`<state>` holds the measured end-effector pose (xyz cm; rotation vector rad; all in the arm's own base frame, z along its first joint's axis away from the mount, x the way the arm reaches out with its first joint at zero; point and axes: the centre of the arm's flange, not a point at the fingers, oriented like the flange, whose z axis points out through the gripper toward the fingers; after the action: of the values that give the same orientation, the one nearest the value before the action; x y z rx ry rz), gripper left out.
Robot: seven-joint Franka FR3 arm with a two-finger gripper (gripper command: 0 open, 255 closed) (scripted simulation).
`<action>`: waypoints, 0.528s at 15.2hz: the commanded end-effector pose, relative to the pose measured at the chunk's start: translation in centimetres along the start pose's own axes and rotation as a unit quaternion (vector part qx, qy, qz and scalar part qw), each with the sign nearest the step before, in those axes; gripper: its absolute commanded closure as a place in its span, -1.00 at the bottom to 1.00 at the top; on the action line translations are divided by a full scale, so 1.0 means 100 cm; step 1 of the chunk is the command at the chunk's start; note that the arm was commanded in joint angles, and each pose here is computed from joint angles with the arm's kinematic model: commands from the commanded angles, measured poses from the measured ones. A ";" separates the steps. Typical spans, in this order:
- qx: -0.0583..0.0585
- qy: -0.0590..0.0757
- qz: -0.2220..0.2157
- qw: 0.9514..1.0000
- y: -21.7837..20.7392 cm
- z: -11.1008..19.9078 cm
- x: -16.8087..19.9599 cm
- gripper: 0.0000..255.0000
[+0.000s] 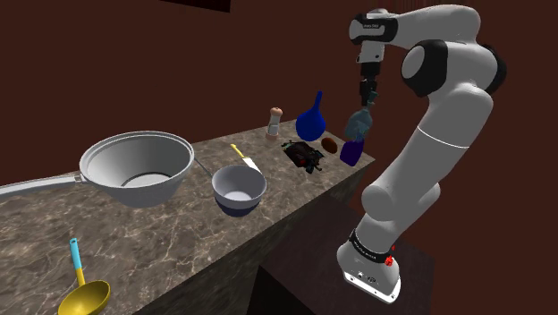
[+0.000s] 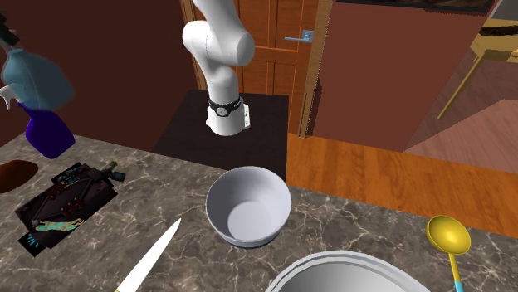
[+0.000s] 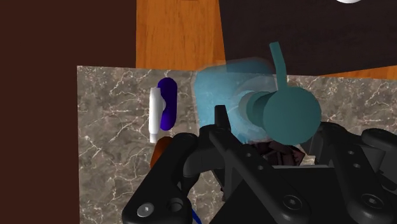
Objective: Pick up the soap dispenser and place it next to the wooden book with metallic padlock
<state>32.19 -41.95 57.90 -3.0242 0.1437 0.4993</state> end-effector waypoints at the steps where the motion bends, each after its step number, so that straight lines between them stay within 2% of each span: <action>1: 0.000 0.000 0.000 1.000 0.000 0.011 0.003 1.00; 8: 0.000 0.000 0.000 1.000 0.002 0.046 0.015 1.00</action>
<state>32.23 -41.86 53.61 -3.0241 0.1435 0.4994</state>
